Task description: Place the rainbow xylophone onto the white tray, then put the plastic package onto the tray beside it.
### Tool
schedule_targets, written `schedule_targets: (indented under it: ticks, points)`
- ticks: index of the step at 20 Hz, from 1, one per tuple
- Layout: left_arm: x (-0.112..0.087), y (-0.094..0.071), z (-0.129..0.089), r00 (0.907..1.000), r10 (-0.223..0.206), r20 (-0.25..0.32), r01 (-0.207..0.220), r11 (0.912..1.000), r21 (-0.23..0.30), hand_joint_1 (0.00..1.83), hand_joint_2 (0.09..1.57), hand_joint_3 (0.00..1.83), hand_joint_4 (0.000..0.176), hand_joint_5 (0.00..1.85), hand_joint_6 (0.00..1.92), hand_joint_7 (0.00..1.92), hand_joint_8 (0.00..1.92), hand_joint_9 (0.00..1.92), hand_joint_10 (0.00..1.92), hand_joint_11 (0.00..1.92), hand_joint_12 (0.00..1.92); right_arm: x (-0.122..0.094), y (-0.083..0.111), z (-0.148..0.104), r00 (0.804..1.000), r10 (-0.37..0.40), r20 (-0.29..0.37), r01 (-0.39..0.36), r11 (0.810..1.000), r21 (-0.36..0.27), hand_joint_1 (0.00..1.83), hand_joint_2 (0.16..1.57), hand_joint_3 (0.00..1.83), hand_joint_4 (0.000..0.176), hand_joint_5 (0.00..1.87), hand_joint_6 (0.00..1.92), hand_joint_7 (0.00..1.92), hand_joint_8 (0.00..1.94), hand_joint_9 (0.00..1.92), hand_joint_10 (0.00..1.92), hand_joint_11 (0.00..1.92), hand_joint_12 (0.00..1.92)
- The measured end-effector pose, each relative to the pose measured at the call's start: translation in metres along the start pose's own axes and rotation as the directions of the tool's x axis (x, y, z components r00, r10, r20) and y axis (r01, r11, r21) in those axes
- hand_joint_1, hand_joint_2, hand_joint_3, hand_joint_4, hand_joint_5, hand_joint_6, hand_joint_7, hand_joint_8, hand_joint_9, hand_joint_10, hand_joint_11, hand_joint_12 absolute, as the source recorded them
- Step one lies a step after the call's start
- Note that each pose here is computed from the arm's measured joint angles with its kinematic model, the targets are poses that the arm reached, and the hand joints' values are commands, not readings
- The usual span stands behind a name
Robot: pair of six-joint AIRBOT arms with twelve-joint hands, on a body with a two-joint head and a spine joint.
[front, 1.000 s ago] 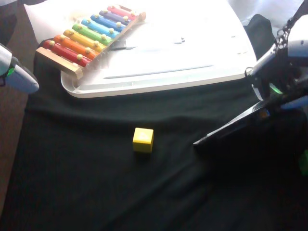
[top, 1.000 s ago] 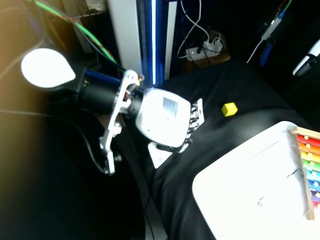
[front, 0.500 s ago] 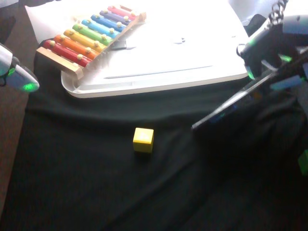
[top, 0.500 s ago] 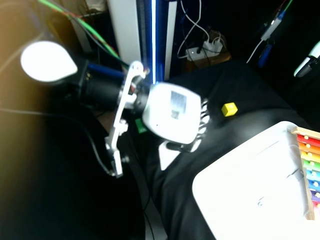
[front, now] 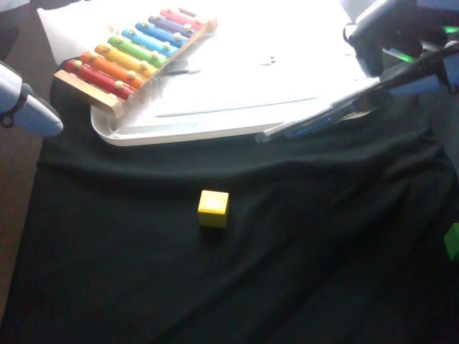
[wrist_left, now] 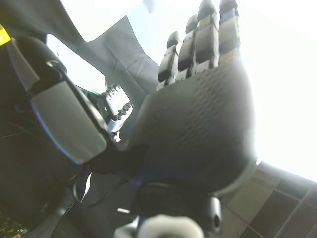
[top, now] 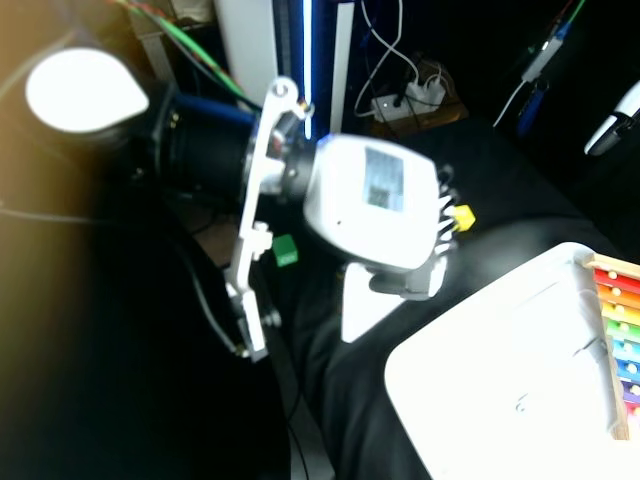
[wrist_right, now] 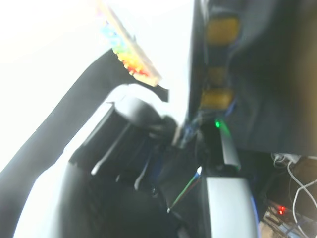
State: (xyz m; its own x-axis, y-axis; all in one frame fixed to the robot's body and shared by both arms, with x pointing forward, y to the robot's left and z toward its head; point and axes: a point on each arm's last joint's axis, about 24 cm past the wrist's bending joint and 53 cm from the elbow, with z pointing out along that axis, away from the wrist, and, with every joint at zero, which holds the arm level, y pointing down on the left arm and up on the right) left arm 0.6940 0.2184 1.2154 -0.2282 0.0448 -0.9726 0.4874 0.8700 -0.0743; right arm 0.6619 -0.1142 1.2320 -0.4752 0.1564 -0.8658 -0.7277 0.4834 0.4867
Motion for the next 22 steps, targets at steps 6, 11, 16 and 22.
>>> schedule_targets:
  ticks: [6, 11, 16, 22]
  points:
    - [0.001, -0.002, 0.003, 1.0000, 0.000, -0.002, 0.000, 1.0000, 0.006, 0.73, 0.69, 0.00, 0.044, 0.00, 0.00, 0.05, 0.00, 0.14, 0.00, 0.00, 0.24, -0.029, 0.012, 0.006, 0.998, -0.024, 0.061, 0.026, 0.999, -0.034, 1.17, 1.13, 0.00, 0.000, 0.94, 1.02, 1.21, 1.67, 1.40, 1.78, 1.33, 1.84]
    - [0.002, -0.005, 0.005, 1.0000, 0.000, -0.005, 0.000, 0.9999, 0.013, 0.78, 0.72, 0.01, 0.051, 0.00, 0.00, 0.05, 0.00, 0.11, 0.00, 0.00, 0.22, -0.041, 0.016, 0.011, 0.995, -0.041, 0.085, 0.045, 0.998, -0.042, 1.18, 1.12, 0.00, 0.000, 0.96, 1.00, 1.23, 1.59, 1.43, 1.69, 1.43, 1.86]
    - [0.007, -0.003, 0.005, 0.9999, -0.005, -0.016, 0.005, 0.9999, 0.009, 0.81, 0.72, 0.00, 0.003, 0.00, 0.00, 0.06, 0.00, 0.12, 0.00, 0.00, 0.16, -0.040, 0.016, 0.011, 0.996, -0.049, 0.079, 0.052, 0.998, -0.037, 1.17, 1.16, 0.00, 0.000, 0.88, 1.13, 1.28, 1.93, 1.55, 1.92, 1.60, 1.92]
    - [0.010, -0.004, 0.005, 0.9994, -0.025, -0.022, 0.025, 0.9996, 0.010, 0.72, 0.67, 0.00, 0.016, 0.00, 0.00, 0.05, 0.00, 0.13, 0.00, 0.00, 0.26, -0.011, 0.012, 0.013, 0.999, -0.040, -0.022, 0.040, 0.999, -0.021, 1.30, 1.08, 0.00, 0.000, 0.79, 0.40, 0.82, 0.50, 0.83, 0.46, 0.67, 0.98]
